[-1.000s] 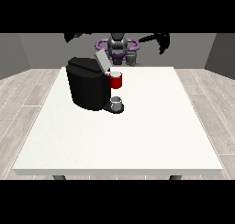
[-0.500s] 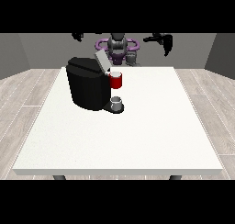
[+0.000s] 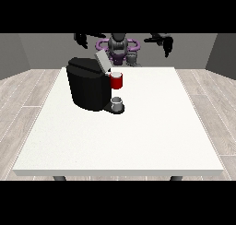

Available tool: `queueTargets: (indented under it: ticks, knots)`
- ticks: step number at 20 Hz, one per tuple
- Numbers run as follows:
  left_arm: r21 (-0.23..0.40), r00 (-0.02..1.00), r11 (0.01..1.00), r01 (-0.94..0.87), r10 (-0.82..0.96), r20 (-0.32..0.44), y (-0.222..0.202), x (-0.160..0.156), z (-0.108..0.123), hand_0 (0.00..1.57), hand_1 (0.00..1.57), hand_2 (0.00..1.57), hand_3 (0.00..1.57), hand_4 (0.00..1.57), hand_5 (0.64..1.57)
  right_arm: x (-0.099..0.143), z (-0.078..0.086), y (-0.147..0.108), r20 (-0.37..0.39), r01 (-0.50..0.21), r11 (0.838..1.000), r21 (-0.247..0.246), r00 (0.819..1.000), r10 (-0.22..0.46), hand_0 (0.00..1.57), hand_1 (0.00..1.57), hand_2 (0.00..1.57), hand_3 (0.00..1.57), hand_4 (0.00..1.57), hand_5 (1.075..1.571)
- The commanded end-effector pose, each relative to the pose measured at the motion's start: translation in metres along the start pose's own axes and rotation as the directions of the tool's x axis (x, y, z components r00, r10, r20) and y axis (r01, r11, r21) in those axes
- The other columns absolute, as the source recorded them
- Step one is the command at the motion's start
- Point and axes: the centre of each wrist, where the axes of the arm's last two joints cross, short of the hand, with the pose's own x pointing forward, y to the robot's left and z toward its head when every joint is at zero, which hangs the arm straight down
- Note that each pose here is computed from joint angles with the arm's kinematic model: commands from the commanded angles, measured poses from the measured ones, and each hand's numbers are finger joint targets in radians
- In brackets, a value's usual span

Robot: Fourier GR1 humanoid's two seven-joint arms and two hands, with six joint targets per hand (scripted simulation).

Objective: Insert the coffee pod into the coffee machine and close the lid

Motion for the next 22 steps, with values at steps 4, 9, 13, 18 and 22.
queueTargets:
  ticks: [4, 9, 13, 18, 22]
  knots:
    - [0.050, 0.999, 0.998, -0.037, 0.036, 0.021, 0.003, 0.009, 0.023, 0.00, 0.00, 0.00, 0.00, 0.00, 1.571, -0.008, -0.010, -0.004, -0.039, 0.027, 1.000, -0.001, 0.999, -0.027, 0.00, 0.00, 0.00, 0.00, 0.00, 1.571]
    - [0.064, 0.998, 0.998, -0.020, 0.017, 0.055, 0.002, 0.013, 0.039, 0.00, 0.00, 0.00, 0.00, 0.00, 1.571, 0.002, -0.029, -0.008, -0.002, 0.027, 1.000, 0.012, 1.000, -0.027, 0.00, 0.00, 0.00, 0.00, 0.00, 1.571]
    - [0.110, 0.999, 0.994, 0.019, -0.024, 0.048, 0.033, 0.026, 0.039, 0.00, 0.00, 0.00, 0.00, 0.00, 1.571, 0.010, -0.037, 0.035, 0.024, -0.004, 0.996, 0.084, 1.000, 0.002, 0.00, 0.00, 0.00, 0.00, 0.00, 1.571]
    - [0.114, 0.993, 0.992, 0.045, -0.056, 0.100, 0.002, 0.034, 0.036, 0.00, 0.00, 0.00, 0.00, 0.00, 1.571, 0.020, -0.056, 0.023, 0.061, -0.038, 0.996, 0.086, 0.998, 0.033, 0.00, 0.00, 0.00, 0.00, 0.00, 1.571]
    - [0.056, 0.996, 0.998, 0.002, -0.007, 0.086, 0.004, 0.041, 0.045, 0.00, 0.00, 0.00, 0.00, 0.00, 1.571, 0.020, -0.065, 0.016, 0.032, -0.045, 0.998, 0.050, 0.999, 0.043, 0.00, 0.00, 0.00, 0.00, 0.00, 1.571]
